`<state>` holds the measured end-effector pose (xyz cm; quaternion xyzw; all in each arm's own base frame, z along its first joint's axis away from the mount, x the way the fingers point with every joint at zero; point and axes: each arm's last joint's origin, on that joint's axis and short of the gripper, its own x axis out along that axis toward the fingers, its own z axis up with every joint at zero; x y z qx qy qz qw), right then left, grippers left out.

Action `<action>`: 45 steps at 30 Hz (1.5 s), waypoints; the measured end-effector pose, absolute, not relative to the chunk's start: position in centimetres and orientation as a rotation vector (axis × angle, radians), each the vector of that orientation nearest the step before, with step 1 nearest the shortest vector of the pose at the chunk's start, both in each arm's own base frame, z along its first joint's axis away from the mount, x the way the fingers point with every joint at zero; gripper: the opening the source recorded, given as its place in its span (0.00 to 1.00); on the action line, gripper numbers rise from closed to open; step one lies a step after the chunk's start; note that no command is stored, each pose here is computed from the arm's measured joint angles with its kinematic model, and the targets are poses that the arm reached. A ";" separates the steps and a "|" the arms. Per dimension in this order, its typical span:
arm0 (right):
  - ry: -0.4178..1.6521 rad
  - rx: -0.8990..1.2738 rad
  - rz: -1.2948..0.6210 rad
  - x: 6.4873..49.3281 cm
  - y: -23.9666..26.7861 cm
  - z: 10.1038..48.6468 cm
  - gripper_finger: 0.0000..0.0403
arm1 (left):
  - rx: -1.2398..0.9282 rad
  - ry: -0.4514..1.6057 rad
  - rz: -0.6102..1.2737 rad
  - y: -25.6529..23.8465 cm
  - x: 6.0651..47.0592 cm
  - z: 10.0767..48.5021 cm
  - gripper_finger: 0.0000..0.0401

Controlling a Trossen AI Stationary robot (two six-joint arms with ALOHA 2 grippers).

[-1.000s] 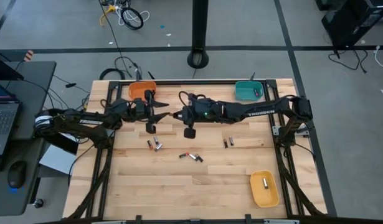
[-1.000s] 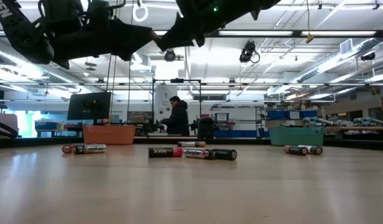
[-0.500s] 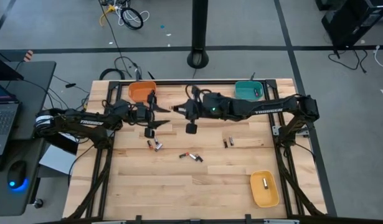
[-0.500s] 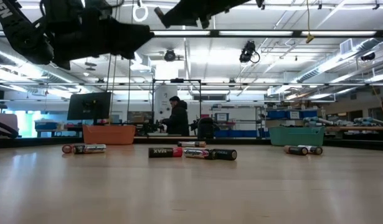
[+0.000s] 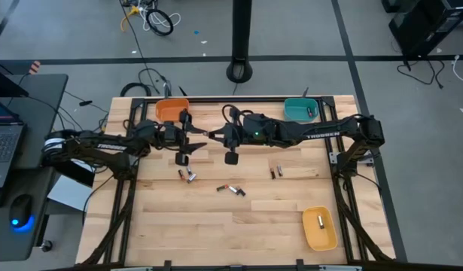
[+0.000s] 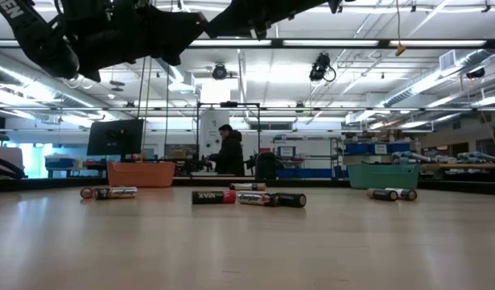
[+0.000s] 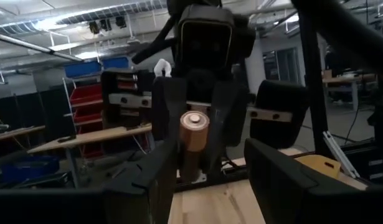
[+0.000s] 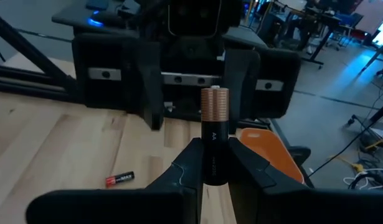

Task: Sort batteries
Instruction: Put the black-orange battery into the orange bin

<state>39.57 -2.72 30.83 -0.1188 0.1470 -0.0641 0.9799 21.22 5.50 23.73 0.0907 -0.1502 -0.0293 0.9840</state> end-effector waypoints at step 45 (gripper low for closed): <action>0.367 -0.296 -0.302 38.6 -2.9 31.2 0.46 | 0.256 -0.354 -0.042 6.6 23.2 25.9 0.14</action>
